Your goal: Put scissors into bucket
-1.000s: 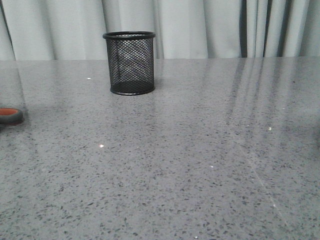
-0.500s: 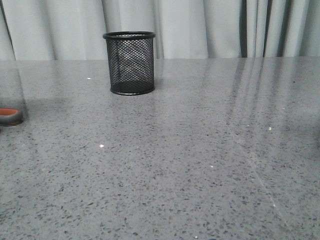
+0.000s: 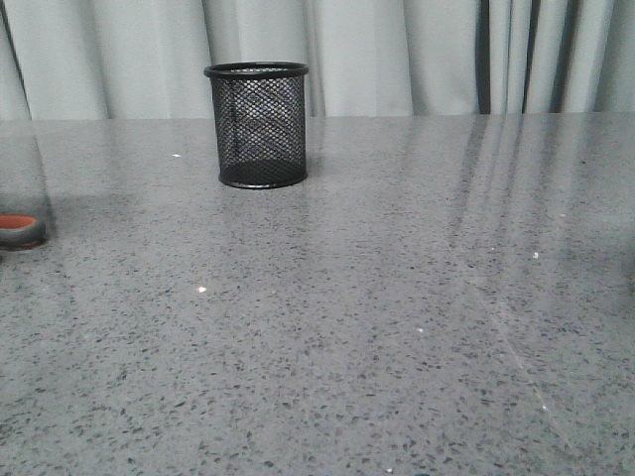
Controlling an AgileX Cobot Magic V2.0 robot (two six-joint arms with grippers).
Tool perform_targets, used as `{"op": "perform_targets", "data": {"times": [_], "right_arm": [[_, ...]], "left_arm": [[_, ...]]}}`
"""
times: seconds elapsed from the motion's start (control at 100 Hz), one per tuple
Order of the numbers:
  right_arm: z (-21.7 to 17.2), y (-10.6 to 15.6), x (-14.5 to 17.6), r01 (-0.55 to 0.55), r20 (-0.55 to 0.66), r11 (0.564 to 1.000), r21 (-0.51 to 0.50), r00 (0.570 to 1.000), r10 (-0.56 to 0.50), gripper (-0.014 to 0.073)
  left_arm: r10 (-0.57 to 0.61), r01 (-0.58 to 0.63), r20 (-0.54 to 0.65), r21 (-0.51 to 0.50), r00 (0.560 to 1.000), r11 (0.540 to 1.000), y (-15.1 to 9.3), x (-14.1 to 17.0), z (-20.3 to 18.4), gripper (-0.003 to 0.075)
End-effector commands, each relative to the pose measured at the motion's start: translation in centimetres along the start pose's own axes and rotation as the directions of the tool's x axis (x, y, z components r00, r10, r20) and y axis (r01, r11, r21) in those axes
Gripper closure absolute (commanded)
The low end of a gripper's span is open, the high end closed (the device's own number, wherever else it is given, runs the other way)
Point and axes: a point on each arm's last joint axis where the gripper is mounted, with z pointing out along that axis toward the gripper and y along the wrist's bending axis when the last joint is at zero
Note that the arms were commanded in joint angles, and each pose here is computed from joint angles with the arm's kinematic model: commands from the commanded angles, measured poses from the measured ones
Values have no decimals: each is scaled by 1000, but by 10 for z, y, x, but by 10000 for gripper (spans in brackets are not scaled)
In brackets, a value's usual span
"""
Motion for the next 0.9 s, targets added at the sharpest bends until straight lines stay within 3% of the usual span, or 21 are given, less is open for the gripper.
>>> {"op": "perform_targets", "data": {"times": [0.0, 0.69, 0.78, 0.89], "right_arm": [[-8, 2, -15, 13, 93, 1000, 4, 996, -13, 148], [-8, 2, -15, 13, 99, 1000, 6, 995, -13, 148], [-8, 2, -15, 13, 99, 1000, 6, 995, -13, 148], [-8, 2, -15, 13, 99, 1000, 6, 995, -13, 148]], "left_arm": [[1, -2, 24, 8, 1000, 1000, -7, -4, -17, 309], [-5, 2, 40, 71, 999, 997, 0, -8, 2, 314], [-5, 2, 40, 71, 999, 997, 0, -8, 2, 349], [-5, 2, 40, 71, 999, 997, 0, -8, 2, 448]]}}
